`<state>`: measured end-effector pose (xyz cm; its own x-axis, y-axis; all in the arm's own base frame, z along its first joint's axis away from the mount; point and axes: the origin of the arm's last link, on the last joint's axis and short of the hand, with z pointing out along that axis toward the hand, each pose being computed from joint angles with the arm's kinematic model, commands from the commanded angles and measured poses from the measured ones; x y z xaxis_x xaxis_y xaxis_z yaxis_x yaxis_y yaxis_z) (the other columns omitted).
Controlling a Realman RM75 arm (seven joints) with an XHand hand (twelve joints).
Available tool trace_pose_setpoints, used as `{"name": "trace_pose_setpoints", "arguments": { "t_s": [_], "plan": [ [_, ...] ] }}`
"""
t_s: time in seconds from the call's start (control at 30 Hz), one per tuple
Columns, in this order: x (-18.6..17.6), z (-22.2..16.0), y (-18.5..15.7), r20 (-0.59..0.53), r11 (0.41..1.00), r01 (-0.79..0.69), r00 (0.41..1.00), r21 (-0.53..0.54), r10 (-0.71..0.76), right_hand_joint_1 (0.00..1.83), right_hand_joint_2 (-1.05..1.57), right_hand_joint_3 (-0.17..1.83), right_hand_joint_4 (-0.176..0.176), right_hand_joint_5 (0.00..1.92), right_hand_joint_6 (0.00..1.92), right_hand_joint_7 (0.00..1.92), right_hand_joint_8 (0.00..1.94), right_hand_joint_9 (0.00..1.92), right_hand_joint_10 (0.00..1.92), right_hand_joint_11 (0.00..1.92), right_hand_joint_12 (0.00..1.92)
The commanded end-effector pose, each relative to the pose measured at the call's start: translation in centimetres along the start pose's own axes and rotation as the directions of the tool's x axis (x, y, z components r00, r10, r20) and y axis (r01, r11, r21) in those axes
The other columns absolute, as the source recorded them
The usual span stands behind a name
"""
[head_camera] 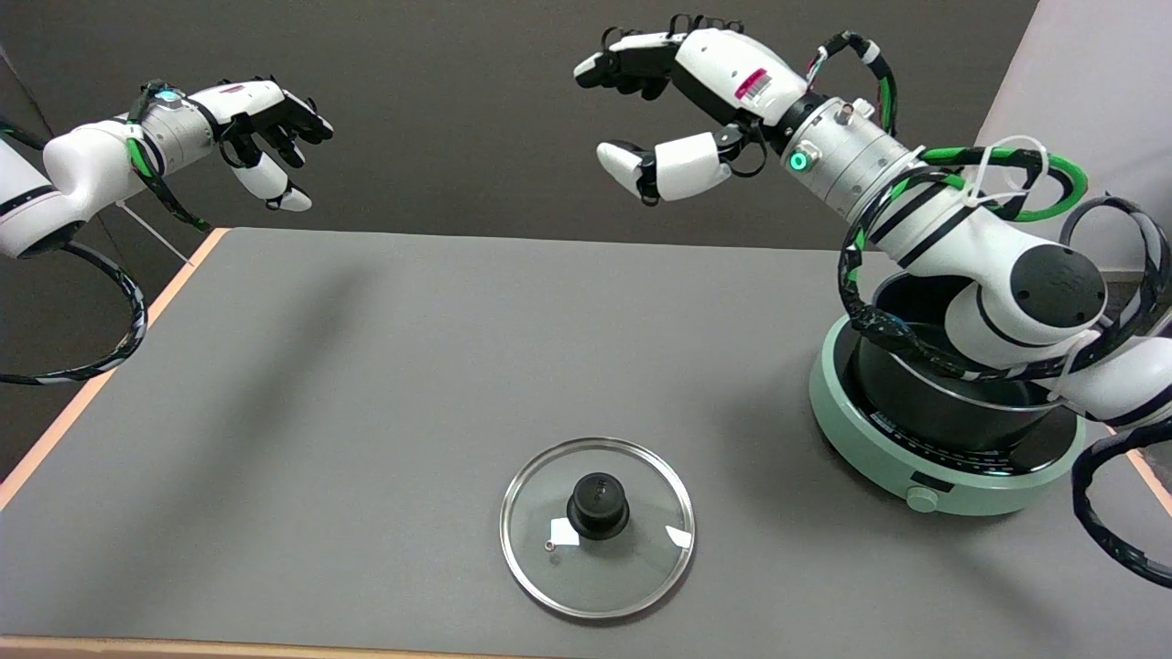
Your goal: Pick up the pot lid.
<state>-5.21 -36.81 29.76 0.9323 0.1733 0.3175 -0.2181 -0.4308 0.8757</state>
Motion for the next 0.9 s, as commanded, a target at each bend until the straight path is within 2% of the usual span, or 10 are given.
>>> {"name": "trace_pose_setpoints", "arguments": {
  "t_s": [0.03,0.23,0.9],
  "plan": [
    [0.07,0.62,-2.08,0.036,0.993,0.018,0.999,0.116,-0.023,0.66,0.67,0.86,0.058,0.56,0.26,0.59,0.20,0.58,0.34,0.44,0.96],
    [0.04,0.72,-2.67,0.029,0.983,0.112,0.993,0.146,-0.117,0.68,0.69,0.87,0.061,0.57,0.27,0.58,0.20,0.56,0.32,0.41,0.86],
    [0.30,0.52,-2.60,0.031,0.980,0.121,0.991,0.159,-0.127,0.74,0.69,0.89,0.073,0.59,0.29,0.59,0.20,0.57,0.32,0.41,0.85]
  ]
}}
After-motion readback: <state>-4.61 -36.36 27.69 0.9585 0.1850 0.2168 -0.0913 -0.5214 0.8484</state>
